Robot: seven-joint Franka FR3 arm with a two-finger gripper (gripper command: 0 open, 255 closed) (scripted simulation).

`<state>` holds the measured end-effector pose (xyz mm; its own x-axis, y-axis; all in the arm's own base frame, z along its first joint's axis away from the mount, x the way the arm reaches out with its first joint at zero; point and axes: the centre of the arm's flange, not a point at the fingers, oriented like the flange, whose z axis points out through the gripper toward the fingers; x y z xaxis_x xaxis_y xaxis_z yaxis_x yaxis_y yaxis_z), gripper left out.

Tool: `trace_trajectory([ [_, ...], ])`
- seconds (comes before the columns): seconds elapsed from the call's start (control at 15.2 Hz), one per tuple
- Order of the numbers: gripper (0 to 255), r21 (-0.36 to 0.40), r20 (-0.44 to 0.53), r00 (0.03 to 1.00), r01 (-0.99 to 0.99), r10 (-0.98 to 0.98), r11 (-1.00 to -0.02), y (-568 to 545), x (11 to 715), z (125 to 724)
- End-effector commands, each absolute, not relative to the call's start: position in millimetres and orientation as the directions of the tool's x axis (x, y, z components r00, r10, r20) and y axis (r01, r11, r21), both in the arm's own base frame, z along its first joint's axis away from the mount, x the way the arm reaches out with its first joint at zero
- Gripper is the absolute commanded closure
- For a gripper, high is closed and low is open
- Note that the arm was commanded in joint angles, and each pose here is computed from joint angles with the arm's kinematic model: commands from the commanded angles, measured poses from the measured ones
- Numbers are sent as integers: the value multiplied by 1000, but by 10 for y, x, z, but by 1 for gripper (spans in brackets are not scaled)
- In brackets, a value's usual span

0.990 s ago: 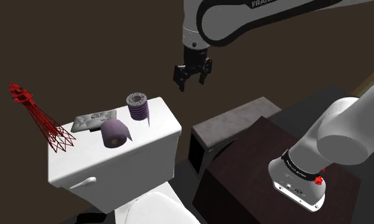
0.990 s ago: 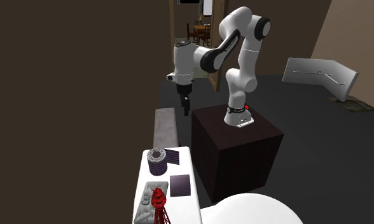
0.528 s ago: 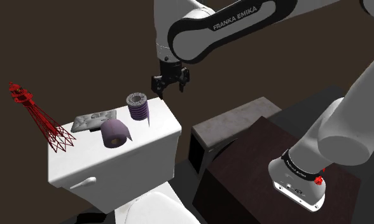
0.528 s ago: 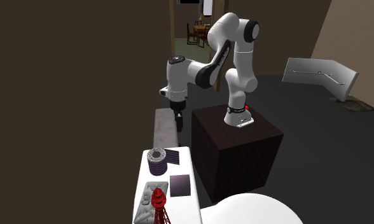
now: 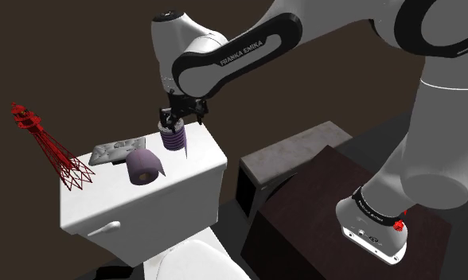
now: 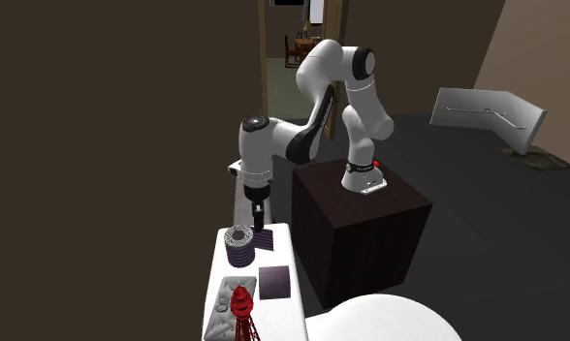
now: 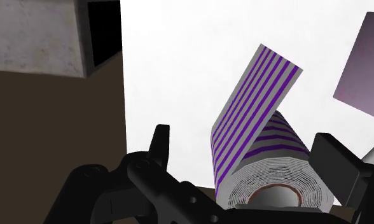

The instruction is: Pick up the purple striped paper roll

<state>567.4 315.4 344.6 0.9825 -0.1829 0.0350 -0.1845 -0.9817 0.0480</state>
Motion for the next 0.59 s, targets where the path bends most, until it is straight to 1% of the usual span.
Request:
trace_trajectory([
  [0.0,0,51,40,982,-189,-187,-981,3269,5763,3386],
  [0.53,0,51,40,982,-189,-187,-981,3269,5762,2986],
])
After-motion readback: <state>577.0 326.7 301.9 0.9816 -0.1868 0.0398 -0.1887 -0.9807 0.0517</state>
